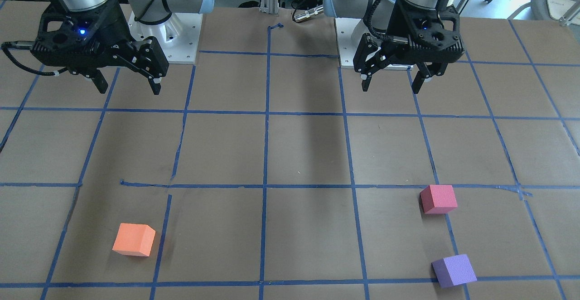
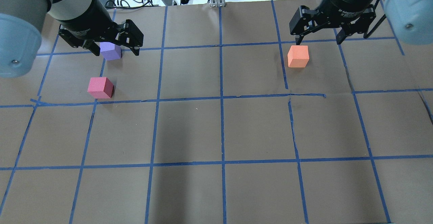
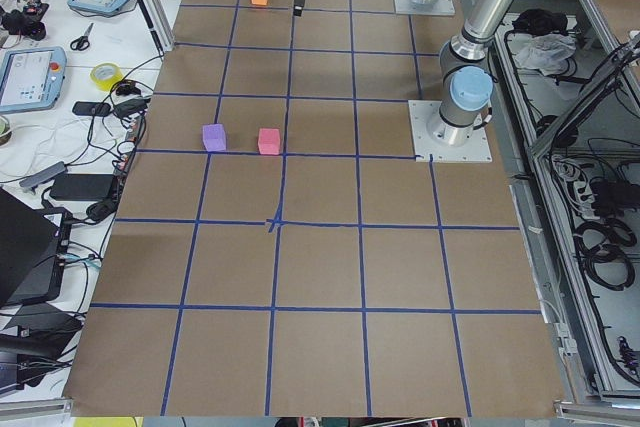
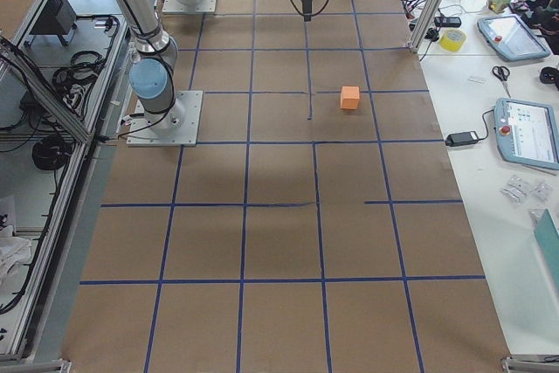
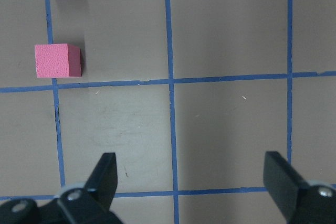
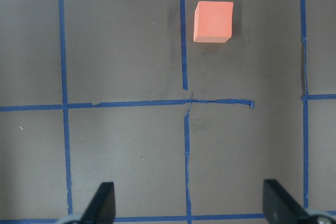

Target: Arrange blocks in a line

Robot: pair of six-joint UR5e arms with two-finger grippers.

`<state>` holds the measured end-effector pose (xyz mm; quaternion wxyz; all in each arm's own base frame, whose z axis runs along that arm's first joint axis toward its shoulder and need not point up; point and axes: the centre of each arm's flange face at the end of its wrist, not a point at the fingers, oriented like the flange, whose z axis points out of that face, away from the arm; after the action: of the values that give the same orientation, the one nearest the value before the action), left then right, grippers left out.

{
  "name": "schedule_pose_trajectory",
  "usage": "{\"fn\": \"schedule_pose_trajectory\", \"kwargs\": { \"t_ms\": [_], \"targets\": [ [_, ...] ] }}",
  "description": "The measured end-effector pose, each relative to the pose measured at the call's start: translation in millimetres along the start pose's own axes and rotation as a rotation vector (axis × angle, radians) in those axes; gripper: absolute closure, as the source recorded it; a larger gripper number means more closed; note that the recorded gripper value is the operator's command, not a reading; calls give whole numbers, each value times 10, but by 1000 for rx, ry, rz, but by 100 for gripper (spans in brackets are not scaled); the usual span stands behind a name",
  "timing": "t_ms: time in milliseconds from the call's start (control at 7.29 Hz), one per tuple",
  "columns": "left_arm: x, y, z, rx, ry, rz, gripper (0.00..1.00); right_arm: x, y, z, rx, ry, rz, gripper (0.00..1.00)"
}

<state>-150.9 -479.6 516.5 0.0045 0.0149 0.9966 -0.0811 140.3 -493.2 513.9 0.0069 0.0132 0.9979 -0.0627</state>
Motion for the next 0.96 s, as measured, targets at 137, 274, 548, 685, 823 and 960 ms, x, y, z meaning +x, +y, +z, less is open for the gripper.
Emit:
{"fn": "schedule_pose_trajectory", "kwargs": {
  "t_ms": [137, 274, 548, 685, 823, 960],
  "targets": [
    [1, 2, -2, 0, 0, 0, 0, 0, -3, 16, -3, 2, -1, 0],
    [1, 5, -2, 0, -1, 1, 0, 7, -8, 37, -6, 5, -1, 0],
    [1, 5, 1, -1, -1, 2, 0, 20, -12, 67, -11, 5, 2, 0],
    [2, 7, 6, -2, -1, 3, 0, 19, -17, 81, -13, 3, 3, 0],
    [1, 7, 9, -2, 0, 3, 0, 18, -23, 100, -16, 2, 2, 0],
    [1, 9, 11, -3, 0, 3, 0, 23, -33, 120, -20, 2, 1, 0]
  ]
}}
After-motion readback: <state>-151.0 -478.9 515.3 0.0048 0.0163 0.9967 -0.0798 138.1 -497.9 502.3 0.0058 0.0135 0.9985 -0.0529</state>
